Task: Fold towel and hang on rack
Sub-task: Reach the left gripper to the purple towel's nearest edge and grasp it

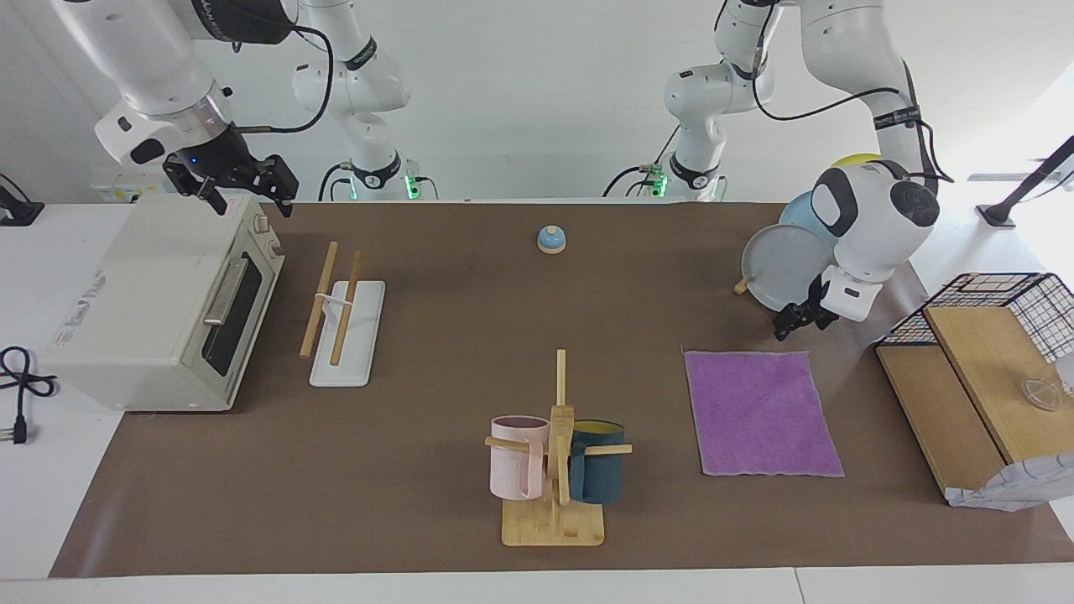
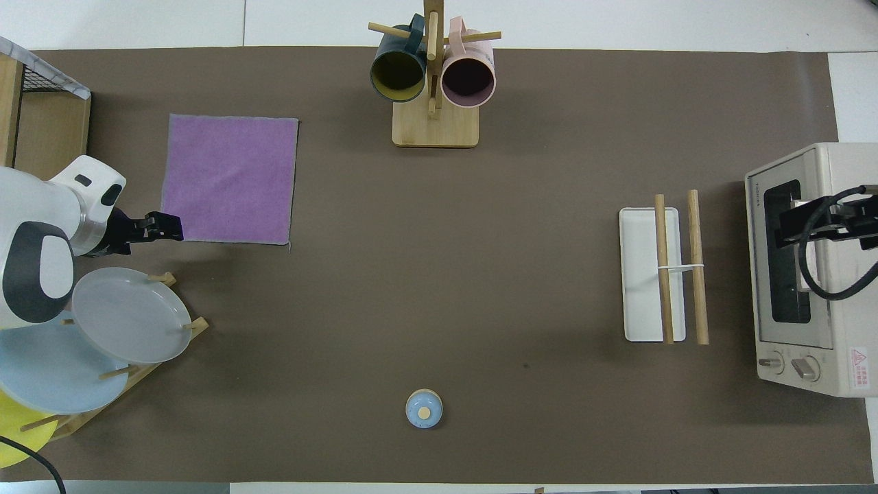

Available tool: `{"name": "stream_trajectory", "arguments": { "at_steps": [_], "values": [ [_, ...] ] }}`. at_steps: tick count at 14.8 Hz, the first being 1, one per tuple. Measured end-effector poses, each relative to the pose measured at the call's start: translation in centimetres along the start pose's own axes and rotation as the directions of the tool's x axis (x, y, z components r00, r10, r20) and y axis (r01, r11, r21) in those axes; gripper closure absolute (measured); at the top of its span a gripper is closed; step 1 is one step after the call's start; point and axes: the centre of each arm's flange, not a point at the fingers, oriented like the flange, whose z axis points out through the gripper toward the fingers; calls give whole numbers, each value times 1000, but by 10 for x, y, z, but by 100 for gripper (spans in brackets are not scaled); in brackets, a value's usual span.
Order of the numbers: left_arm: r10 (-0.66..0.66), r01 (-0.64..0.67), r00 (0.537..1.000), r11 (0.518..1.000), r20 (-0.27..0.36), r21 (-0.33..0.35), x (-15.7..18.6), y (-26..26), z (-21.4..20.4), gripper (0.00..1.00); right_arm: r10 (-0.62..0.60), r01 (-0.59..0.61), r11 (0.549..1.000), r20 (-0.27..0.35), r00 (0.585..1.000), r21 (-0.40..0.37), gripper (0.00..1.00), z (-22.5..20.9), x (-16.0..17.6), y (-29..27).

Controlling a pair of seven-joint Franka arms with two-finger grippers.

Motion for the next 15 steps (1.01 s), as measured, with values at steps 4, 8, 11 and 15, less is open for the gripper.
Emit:
{"name": "stream_trajectory", "arguments": {
  "at_steps": [4,8,11,15],
  "values": [
    [-91,89,996,994,-25,-65,10,-14,19,0,0,0,1000,0,1000,0,0,0,0,0],
    [-107,105,994,992,-27,-66,15,-19,31,6,0,0,1000,0,1000,0,0,0,0,0],
    [-109,108,994,992,-22,-67,15,-18,36,14,0,0,1000,0,1000,0,0,0,0,0],
    [-110,108,993,992,-33,-71,20,-16,32,44,0,0,1000,0,1000,0,0,0,0,0]
  ]
}}
